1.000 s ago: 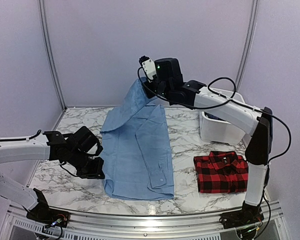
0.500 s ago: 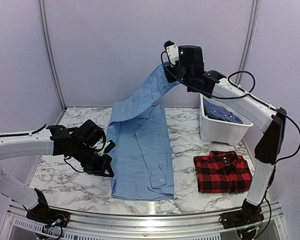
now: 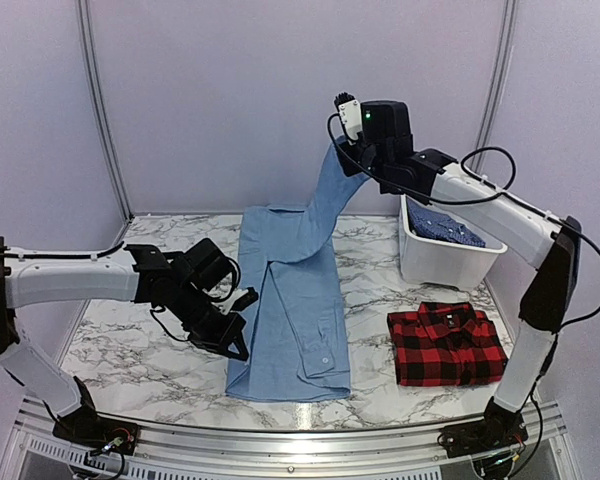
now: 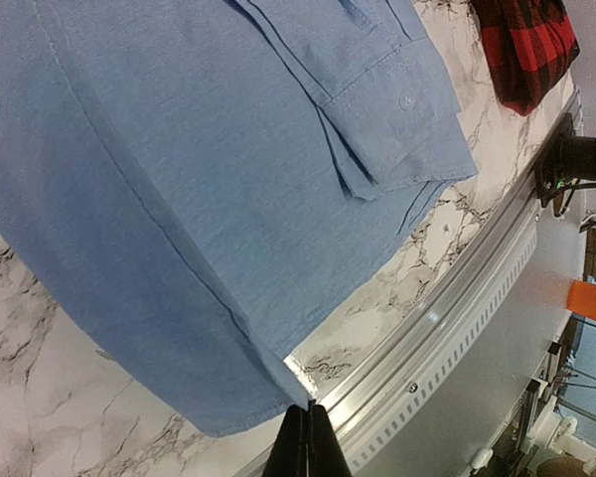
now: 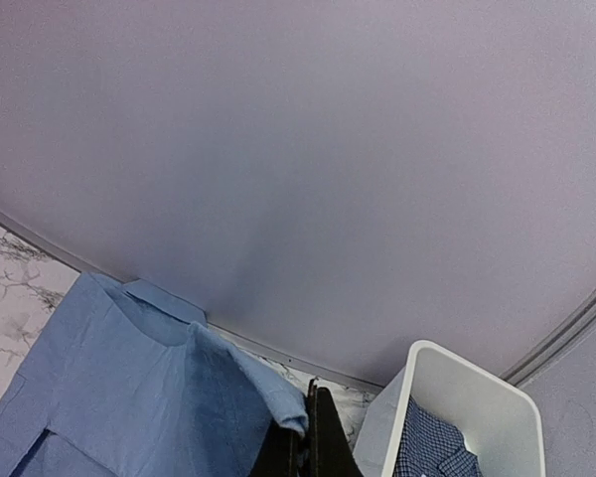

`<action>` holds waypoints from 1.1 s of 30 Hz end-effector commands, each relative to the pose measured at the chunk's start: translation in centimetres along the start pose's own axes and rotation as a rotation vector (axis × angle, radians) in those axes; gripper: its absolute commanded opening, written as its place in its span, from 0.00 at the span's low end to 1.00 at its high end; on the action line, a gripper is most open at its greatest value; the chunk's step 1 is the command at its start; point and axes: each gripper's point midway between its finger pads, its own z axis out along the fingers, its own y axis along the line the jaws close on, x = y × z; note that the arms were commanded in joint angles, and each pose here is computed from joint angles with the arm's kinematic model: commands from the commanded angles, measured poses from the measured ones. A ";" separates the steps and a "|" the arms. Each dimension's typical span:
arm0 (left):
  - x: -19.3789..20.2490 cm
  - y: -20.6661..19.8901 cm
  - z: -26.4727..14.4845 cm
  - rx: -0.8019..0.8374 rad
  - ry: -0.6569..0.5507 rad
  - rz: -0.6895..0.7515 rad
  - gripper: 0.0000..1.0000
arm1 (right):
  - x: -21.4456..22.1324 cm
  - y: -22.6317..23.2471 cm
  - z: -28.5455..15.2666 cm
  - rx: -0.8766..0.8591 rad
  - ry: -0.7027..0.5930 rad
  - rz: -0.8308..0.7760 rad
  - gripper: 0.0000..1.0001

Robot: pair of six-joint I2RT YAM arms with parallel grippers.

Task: Fold and stack the long sleeve shirts
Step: Fold the 1/3-folded shirt at the center of the board.

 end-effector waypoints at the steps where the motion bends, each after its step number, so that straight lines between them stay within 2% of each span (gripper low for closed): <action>1: -0.5 -1.1 1.5 0.033 0.047 0.051 0.00 | -1.7 -3.1 -1.8 0.055 -0.041 0.039 0.00; 11: -1.2 -1.0 4.4 0.038 0.092 0.044 0.00 | -1.3 -2.3 -2.3 -0.002 -0.036 0.062 0.00; 14: -1.0 -0.8 4.7 0.038 0.102 0.042 0.04 | -1.2 -1.5 -2.3 -0.047 -0.033 0.071 0.00; 16: -0.9 -0.6 4.8 0.035 0.105 0.041 0.12 | -0.9 -0.8 -2.2 -0.083 -0.027 0.079 0.00; 21: -1.2 -0.9 4.5 0.042 0.082 0.050 0.42 | 0.1 1.5 -2.4 -0.200 -0.005 0.094 0.00; 29: -3.3 -1.0 2.7 0.045 -0.020 0.033 0.50 | 2.2 5.6 -3.9 -0.421 0.030 0.127 0.00; 33: -4.8 0.8 0.8 0.043 -0.108 -0.053 0.53 | 3.7 8.6 -5.1 -0.560 0.061 0.132 0.00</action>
